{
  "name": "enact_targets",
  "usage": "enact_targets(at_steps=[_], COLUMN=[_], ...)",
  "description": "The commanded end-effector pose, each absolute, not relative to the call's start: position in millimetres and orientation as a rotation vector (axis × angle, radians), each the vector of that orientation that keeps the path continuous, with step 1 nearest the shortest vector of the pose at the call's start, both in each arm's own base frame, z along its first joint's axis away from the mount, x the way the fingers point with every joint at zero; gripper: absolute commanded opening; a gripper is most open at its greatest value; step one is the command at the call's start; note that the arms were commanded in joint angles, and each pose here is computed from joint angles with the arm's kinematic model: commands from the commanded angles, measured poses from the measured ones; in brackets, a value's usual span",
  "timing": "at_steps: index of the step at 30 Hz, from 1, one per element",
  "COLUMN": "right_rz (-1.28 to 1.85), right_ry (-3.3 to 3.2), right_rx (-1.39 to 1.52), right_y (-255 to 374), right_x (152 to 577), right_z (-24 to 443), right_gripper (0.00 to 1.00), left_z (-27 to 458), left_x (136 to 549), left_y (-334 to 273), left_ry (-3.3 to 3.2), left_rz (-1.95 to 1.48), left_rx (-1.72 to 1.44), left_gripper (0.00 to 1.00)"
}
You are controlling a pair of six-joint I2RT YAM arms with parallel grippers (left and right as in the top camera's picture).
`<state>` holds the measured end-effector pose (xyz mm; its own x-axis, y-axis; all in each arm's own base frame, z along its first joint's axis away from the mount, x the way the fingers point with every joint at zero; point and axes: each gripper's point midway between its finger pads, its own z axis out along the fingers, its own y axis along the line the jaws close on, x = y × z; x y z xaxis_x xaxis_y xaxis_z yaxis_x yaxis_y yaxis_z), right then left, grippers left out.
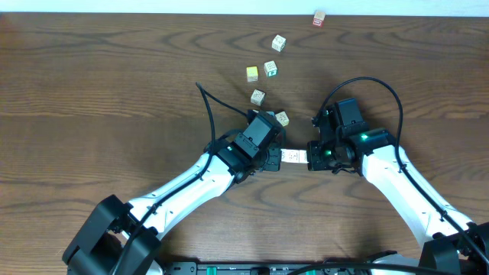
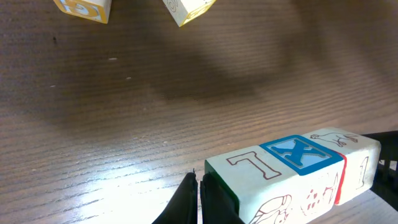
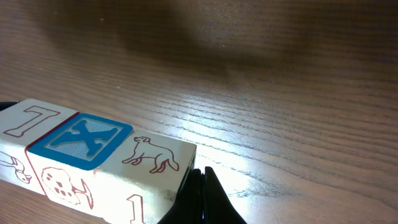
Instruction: Lift 3 blocks
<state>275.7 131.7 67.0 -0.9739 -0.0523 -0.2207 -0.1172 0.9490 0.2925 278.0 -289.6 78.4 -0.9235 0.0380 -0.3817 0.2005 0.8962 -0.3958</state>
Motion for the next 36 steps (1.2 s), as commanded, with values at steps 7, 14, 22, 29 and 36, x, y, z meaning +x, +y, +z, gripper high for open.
enact_targets(at_steps=[7,14,22,29,36], right_rz=[0.984,1.000,1.001,0.927,0.929], right_ry=[2.810,2.807,2.782,2.786,2.770], right_rx=[-0.314,-0.322,-0.330,-0.316,-0.321], right_y=[201.5,203.7,204.7,198.0,199.2], right_x=[253.8,255.0,257.7,261.6,264.5], right_z=[106.9,117.4,131.8,129.0,131.2], right_gripper=[0.01,0.01,0.01,0.01,0.01], left_z=[116.6,123.1,125.8,140.1,152.8], left_x=[240.8,239.8,239.6,236.3,234.5], left_y=[-343.6,-347.8,-349.4,-349.9,-348.2], left_ry=[2.629,2.621,2.615,2.581,2.545], left_rz=[-0.943,-0.975,-0.985,-1.021,-1.034], left_rx=[0.433,0.447,0.456,0.478,0.498], left_gripper=[0.07,0.07,0.07,0.07,0.07])
